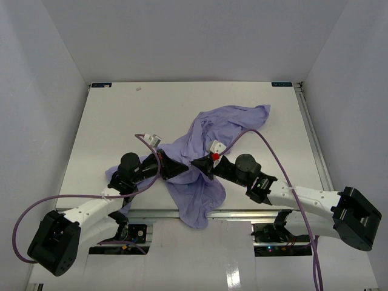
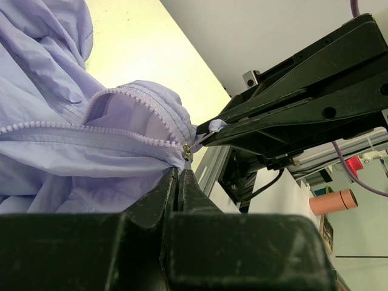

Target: Zip up the jacket

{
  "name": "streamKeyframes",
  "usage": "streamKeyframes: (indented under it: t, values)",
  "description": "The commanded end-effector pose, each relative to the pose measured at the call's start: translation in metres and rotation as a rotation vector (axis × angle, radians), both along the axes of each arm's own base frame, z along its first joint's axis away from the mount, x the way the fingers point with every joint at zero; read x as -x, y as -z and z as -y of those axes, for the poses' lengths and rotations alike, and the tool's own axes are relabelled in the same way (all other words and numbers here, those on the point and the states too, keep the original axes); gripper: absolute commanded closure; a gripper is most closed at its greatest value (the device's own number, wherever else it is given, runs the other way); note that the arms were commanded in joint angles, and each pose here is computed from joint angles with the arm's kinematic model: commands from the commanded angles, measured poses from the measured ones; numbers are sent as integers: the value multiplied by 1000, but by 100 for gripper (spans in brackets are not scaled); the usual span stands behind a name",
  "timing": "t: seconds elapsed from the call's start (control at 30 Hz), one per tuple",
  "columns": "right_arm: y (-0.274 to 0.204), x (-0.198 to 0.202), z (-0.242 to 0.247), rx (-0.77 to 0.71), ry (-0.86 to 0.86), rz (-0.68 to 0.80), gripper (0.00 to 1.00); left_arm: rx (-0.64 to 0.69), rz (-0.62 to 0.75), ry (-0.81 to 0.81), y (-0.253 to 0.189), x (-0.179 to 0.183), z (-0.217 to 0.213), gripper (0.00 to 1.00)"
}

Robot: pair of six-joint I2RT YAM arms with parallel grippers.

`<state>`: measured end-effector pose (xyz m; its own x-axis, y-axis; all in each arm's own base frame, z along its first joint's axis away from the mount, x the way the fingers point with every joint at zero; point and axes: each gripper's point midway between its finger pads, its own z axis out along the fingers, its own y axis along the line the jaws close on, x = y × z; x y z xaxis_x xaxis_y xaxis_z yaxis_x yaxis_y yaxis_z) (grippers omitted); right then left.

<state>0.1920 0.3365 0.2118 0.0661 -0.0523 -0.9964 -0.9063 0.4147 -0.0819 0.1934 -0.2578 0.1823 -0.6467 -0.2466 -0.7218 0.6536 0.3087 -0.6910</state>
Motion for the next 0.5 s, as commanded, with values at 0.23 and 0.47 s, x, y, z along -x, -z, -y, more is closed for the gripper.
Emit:
streamKeyframes:
  t: [0.23,0.47]
  values:
    - [-38,-37,12,-164,182,89,92,-24,-35,80,13,18,0,100]
    - [-44,-66,24,-228,339,59,92,-17,-7,107,13,25,0,100]
